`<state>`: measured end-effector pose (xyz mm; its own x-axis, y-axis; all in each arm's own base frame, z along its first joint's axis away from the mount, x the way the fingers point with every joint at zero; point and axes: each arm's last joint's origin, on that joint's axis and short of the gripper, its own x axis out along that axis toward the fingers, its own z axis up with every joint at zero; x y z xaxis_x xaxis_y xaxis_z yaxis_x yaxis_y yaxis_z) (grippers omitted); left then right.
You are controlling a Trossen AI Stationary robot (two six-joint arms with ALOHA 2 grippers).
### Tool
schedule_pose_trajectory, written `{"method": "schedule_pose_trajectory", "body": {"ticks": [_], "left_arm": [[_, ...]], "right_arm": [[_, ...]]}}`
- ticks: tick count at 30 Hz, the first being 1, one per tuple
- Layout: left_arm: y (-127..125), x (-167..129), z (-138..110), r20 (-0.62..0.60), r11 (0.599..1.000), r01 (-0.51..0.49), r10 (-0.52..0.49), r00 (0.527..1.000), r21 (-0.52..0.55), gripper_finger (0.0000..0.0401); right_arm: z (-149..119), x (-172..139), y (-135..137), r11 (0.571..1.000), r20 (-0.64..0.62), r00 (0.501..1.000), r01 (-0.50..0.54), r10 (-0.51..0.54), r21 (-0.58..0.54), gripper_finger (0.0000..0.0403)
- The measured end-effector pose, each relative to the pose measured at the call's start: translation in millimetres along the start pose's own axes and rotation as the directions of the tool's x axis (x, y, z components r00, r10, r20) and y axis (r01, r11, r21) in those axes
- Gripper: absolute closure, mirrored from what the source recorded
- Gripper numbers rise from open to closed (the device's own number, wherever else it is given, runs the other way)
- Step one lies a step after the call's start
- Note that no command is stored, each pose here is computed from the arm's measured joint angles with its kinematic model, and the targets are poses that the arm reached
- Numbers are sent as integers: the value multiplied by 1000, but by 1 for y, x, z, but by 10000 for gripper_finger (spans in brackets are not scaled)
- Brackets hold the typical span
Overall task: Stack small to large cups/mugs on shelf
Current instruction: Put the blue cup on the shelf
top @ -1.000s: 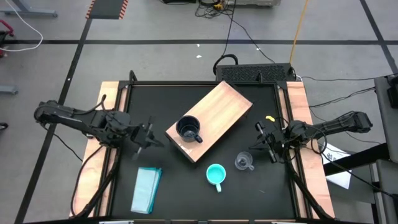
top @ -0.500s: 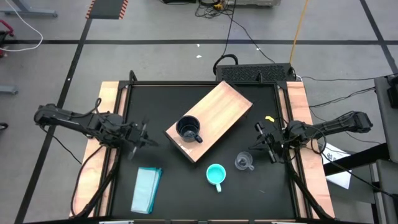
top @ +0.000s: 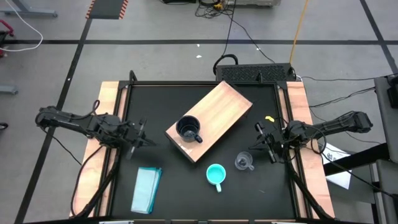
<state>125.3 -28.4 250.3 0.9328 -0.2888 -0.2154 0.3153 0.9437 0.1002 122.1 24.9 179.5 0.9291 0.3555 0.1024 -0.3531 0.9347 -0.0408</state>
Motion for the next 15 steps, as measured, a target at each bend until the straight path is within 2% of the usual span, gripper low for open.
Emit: {"method": "schedule_pose_trajectory", "body": {"ticks": [10, 15], "left_arm": [[-1, -2, -4, -37, 1000, 3, -4, 999, -19, 401], [-2, 1, -18, -66, 999, 4, -6, 998, -37, 401]], "right_arm": [[0, 0, 0, 1000, -1, 1000, 0, 0, 6, 403], [0, 0, 0, 1000, -2, 1000, 0, 0, 7, 403]]}}
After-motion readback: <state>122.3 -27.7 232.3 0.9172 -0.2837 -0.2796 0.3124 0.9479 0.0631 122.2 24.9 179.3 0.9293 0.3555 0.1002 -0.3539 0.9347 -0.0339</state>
